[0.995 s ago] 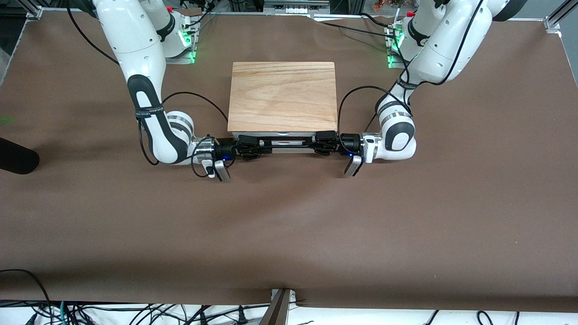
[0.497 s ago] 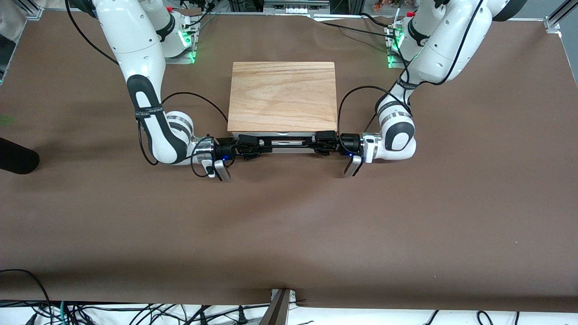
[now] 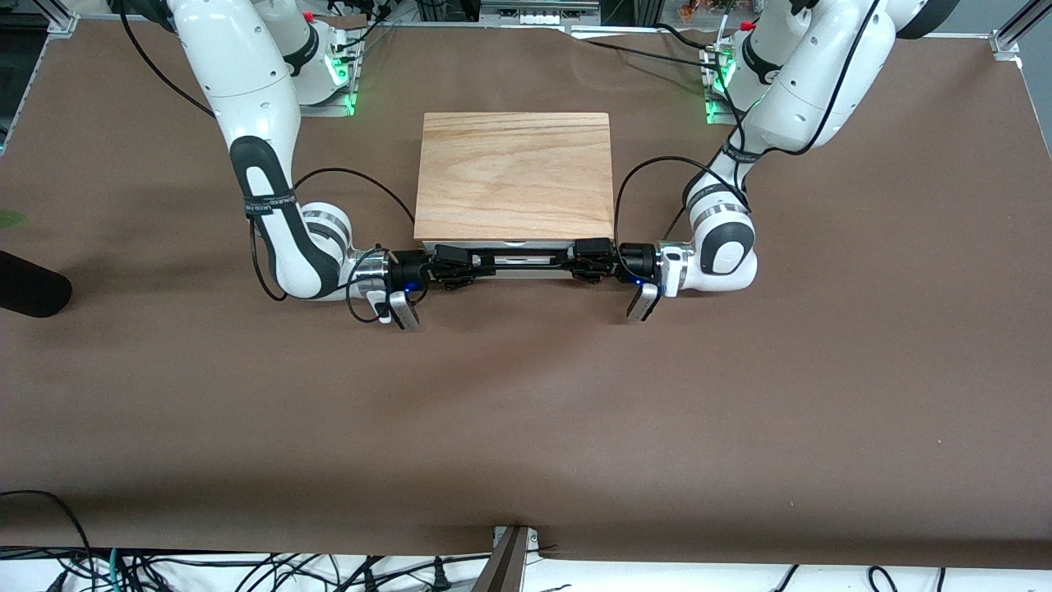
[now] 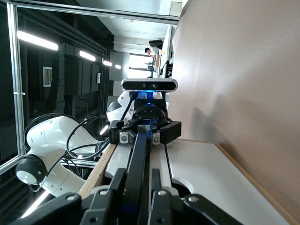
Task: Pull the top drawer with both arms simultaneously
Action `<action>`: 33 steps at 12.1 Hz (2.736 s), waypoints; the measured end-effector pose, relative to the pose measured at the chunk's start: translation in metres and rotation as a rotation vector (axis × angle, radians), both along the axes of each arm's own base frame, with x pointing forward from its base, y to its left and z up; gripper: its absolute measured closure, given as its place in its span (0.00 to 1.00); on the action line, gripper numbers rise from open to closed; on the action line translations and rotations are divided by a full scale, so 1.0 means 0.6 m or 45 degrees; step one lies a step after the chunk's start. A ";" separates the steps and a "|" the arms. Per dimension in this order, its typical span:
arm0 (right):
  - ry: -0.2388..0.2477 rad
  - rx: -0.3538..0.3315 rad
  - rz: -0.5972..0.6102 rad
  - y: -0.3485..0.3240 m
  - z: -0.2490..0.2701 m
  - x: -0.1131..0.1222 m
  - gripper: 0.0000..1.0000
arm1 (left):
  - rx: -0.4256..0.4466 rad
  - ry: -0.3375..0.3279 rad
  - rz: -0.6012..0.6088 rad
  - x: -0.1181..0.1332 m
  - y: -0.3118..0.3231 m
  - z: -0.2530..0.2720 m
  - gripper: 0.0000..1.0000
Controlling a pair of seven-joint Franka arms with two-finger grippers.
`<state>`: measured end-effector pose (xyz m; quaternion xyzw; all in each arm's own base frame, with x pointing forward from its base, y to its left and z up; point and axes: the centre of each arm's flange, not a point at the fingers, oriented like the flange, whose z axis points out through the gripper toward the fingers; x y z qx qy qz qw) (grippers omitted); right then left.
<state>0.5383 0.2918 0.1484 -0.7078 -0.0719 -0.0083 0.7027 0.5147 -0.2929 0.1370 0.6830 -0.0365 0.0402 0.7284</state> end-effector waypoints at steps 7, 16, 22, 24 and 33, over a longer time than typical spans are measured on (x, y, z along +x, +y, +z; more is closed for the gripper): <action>0.007 0.011 0.001 0.000 0.003 0.000 0.82 | 0.000 0.022 -0.002 0.000 0.000 0.000 0.80; 0.015 -0.011 -0.019 -0.003 0.012 0.020 0.82 | 0.020 0.149 0.006 0.022 -0.003 0.010 0.80; 0.010 -0.015 -0.038 0.001 0.014 0.071 0.82 | 0.035 0.202 0.028 0.070 0.002 0.016 0.80; 0.011 -0.021 -0.046 0.004 0.011 0.093 0.82 | 0.056 0.218 0.042 0.087 0.006 0.018 0.80; 0.033 -0.037 -0.084 0.008 0.015 0.165 0.82 | 0.086 0.248 0.053 0.164 0.010 0.026 0.80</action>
